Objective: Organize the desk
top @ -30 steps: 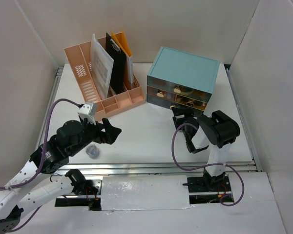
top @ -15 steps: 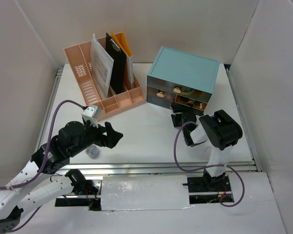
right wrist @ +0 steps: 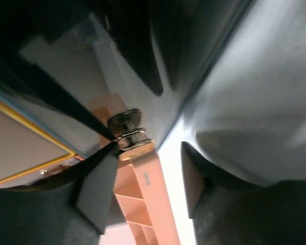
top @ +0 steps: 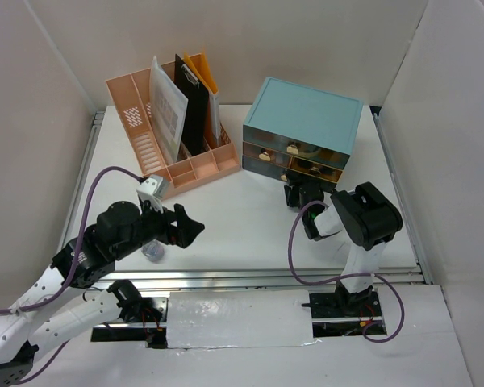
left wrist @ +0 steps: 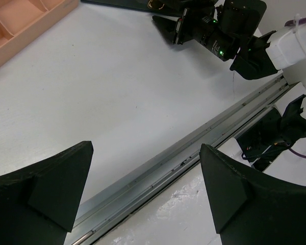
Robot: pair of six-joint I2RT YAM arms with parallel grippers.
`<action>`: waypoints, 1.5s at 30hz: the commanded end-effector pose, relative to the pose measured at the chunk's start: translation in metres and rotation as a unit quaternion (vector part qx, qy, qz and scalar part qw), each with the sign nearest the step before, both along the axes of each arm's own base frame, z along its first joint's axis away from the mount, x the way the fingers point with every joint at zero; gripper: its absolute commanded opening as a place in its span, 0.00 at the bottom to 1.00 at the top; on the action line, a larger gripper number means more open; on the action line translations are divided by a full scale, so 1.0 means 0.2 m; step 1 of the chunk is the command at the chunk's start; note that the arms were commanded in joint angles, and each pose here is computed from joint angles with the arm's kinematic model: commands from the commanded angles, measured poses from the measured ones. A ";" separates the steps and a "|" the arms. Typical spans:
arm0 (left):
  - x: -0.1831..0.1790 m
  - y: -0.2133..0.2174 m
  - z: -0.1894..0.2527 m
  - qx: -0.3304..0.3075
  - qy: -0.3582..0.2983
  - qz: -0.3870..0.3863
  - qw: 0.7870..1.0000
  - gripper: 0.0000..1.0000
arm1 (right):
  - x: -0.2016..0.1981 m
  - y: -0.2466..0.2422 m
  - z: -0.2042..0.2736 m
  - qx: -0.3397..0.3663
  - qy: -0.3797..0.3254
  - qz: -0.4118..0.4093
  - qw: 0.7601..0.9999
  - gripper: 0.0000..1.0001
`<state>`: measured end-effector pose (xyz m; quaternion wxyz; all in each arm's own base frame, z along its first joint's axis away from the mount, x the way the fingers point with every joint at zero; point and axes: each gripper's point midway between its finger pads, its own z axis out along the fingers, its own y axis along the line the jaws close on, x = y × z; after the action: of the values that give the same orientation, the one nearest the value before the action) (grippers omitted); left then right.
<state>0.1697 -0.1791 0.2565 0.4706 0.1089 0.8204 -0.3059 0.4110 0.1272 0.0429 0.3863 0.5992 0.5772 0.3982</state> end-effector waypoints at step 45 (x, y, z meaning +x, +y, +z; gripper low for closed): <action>0.10 0.19 -0.01 0.007 0.003 0.138 0.990 0.99 | -0.43 0.29 0.08 -0.010 -0.037 0.096 0.995 0.23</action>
<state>0.1845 -0.1506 0.2480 0.4902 0.0341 0.8360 -0.2442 0.3391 0.1643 0.0516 0.3802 0.5606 0.5946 0.4332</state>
